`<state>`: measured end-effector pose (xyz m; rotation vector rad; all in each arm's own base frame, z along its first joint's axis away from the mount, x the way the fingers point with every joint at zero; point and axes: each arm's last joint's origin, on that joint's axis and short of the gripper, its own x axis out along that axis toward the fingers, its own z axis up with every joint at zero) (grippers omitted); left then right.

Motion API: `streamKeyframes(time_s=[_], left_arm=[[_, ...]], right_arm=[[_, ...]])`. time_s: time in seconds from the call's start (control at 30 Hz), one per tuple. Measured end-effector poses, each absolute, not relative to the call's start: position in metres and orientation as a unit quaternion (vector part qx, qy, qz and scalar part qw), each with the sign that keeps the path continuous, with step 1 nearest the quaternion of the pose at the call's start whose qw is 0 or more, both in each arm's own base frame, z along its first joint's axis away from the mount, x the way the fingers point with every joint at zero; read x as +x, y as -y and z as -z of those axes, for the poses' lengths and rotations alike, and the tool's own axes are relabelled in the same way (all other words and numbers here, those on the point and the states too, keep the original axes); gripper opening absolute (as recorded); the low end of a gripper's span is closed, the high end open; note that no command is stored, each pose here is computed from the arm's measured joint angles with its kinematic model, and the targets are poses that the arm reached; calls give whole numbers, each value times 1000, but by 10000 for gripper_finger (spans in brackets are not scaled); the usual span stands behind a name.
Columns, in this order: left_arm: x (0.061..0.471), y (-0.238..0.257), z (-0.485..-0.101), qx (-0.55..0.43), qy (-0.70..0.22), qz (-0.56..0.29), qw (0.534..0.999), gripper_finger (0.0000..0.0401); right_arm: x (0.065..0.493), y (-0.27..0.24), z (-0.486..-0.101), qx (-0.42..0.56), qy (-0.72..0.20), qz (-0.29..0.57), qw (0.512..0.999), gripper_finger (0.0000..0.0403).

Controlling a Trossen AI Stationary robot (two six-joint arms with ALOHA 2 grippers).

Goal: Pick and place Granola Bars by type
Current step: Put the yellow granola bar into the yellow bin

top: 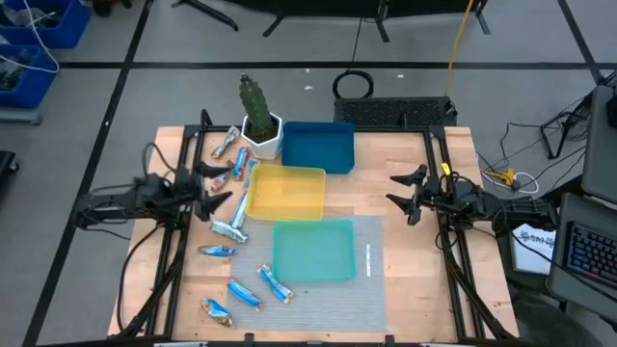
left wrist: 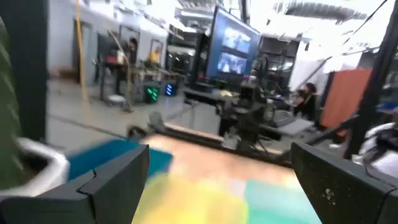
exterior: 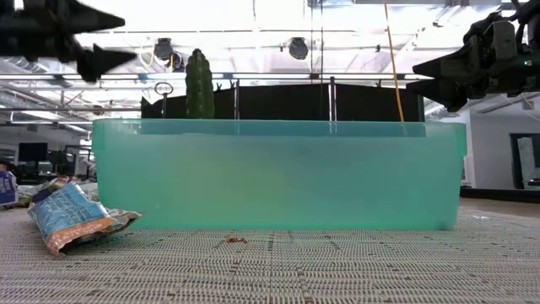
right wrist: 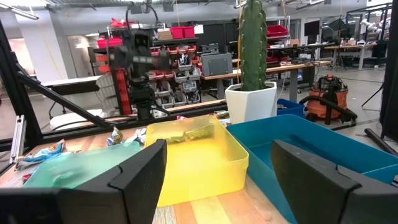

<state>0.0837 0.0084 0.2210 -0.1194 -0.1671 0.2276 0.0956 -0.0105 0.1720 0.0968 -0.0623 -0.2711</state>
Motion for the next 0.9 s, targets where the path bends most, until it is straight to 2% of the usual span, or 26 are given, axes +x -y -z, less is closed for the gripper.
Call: streamKeyframes(time_s=[0.23, 0.53, 0.7, 0.9], left_arm=[[71, -9, -303, -1, 25, -140, 990, 392], [87, -9, -390, 55, -10, -134, 989, 392], [109, -10, -415, 73, -18, -136, 988, 392], [148, -10, -425, 92, -54, -111, 988, 392]], right_arm=[[96, 11, -172, 48, 31, 135, 989, 279], [96, 11, -172, 48, 31, 135, 989, 279], [96, 10, -172, 48, 31, 135, 989, 279], [96, 11, -172, 48, 31, 135, 989, 279]])
